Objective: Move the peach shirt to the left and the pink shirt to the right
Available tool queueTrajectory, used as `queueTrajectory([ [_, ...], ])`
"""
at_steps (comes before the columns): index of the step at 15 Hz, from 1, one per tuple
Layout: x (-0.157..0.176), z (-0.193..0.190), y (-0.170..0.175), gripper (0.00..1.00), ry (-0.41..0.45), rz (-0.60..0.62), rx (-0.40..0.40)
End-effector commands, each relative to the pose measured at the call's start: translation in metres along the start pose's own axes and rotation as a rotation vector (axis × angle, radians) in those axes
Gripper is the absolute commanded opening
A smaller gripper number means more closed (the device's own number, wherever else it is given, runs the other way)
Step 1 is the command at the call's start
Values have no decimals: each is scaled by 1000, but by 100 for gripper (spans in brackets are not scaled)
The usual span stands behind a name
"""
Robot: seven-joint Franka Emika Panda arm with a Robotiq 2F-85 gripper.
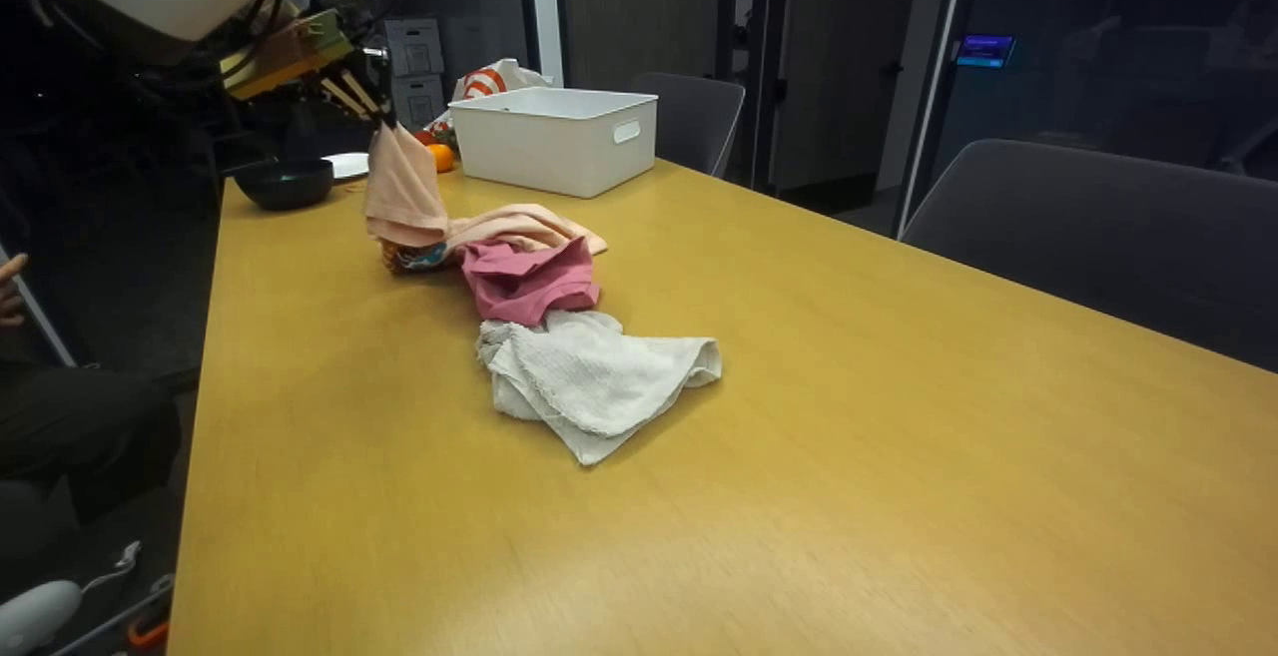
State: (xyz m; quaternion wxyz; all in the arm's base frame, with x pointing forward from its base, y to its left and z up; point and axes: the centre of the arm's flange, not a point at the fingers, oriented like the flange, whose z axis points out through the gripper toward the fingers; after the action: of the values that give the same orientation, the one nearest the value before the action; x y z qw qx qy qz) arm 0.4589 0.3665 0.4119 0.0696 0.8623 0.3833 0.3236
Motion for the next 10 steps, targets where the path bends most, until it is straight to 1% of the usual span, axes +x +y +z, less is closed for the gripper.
queueTrajectory([
  [1, 10, -1, 9, 40, -10, -10, 29],
  [2, 9, -4, 13, 47, -37, 9, 46],
  [3, 10, -10, 20, 56, -44, 41, 64],
  [4, 11, -14, 28, 62, -47, 78, 69],
  [5, 11, -17, 36, 71, -55, 113, 62],
  [6, 7, -21, 48, 78, -80, 159, 40],
  [7, 0, -21, 59, 87, -117, 196, 30],
  [8, -9, -21, 69, 93, -149, 231, 16],
  [9, -20, -20, 80, 99, -191, 263, -4],
  [10, -32, -19, 90, 100, -235, 291, -18],
])
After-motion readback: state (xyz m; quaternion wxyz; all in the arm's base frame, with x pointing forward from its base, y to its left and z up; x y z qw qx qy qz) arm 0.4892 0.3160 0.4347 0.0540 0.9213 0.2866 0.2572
